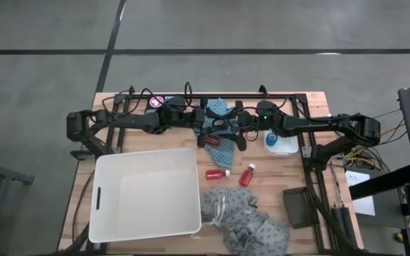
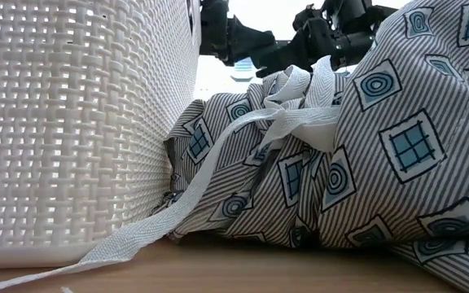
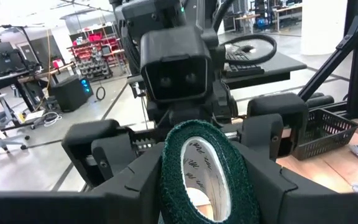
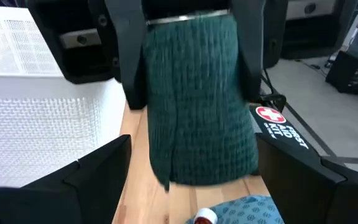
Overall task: Pick & Place Medicine items
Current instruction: Put the green bandage into the small white bin
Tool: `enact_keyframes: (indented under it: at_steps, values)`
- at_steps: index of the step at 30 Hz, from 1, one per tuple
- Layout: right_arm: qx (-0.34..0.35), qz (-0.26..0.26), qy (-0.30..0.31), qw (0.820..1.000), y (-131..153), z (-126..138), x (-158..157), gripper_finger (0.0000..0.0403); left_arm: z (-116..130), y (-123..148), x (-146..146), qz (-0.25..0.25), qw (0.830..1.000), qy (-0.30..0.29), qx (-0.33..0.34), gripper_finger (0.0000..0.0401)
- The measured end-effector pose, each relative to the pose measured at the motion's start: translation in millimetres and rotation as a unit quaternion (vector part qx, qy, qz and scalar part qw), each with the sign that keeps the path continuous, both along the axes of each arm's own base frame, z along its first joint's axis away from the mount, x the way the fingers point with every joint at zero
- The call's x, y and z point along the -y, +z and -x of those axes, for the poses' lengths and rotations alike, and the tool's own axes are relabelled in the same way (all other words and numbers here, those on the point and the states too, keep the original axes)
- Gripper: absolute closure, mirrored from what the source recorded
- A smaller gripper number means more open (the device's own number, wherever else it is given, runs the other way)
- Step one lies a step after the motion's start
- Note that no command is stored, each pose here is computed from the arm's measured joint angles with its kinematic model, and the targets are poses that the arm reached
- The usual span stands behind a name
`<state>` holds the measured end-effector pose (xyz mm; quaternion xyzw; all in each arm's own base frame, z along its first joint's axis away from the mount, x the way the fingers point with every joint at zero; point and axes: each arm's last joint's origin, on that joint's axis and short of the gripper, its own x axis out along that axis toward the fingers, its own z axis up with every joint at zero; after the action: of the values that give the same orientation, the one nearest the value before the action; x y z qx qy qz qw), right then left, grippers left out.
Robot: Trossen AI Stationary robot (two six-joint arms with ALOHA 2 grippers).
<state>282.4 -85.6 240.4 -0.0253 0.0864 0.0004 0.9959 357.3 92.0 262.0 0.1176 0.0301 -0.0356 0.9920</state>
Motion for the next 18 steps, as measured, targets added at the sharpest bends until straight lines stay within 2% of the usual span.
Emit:
enact_keyframes:
  at_steps: [11,18]
  values:
    - [0.005,-0.023,-0.003,1.0,4.5,-1.7,0.5,0.0071,0.2,-2.5,0.1,0.004,1.0,0.0,-0.013,0.0235]
    - [0.004,-0.01,0.001,1.0,4.3,-1.6,0.4,0.0075,0.2,-2.3,0.1,0.003,1.0,0.0,-0.013,0.0235]
